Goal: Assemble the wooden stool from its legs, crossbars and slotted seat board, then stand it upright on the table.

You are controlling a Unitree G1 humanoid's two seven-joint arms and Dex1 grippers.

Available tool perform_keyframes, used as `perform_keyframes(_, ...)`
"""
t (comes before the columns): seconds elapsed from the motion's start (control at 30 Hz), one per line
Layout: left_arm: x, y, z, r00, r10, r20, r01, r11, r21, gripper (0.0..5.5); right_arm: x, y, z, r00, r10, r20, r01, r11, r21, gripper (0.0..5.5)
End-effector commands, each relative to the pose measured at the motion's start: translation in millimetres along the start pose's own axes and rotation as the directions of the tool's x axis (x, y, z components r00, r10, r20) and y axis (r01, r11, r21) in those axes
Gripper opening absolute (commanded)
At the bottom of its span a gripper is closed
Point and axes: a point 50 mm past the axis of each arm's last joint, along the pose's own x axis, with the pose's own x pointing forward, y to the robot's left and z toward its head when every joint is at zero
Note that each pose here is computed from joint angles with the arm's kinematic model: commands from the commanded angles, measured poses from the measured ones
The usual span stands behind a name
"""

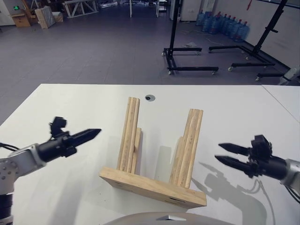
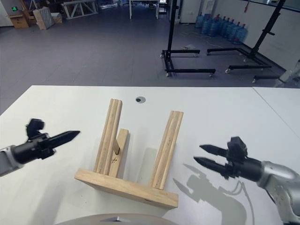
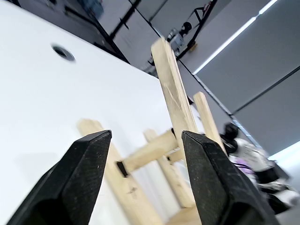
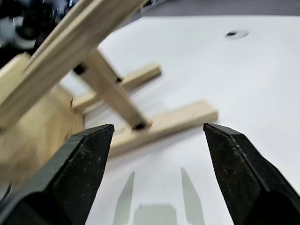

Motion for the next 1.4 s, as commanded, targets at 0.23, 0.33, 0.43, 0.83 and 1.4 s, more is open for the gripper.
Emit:
perform_keyframes(0.23,-26,25,-120,0.654,0.265,-0.709,0.202,0.842,0.500,2.73,24,39,-3,0.946,0.277,-0.169,-0.295,0.951,-0.091,3.53)
perform_keyframes(0.33,-7,26,-123,0.693,0.236,-0.681,0.285,0.779,0.559,2.73,30,43,-11,0.933,0.304,-0.194,-0.326,0.941,-0.092,3.53)
perform_keyframes(0.43,14,23,-118,0.764,0.185,-0.618,0.302,0.744,0.596,2.73,38,51,-15,0.926,0.326,-0.192,-0.348,0.932,-0.097,3.53)
perform_keyframes(0.83,52,-5,-122,0.783,-0.040,-0.621,0.437,0.745,0.504,2.73,61,55,4,0.964,0.228,-0.138,-0.252,0.949,-0.189,3.53)
perform_keyframes(1.4,60,45,-80,0.867,0.278,-0.413,0.194,0.575,0.795,2.73,114,-6,-11,0.988,0.153,0.034,-0.139,0.957,-0.255,3.53)
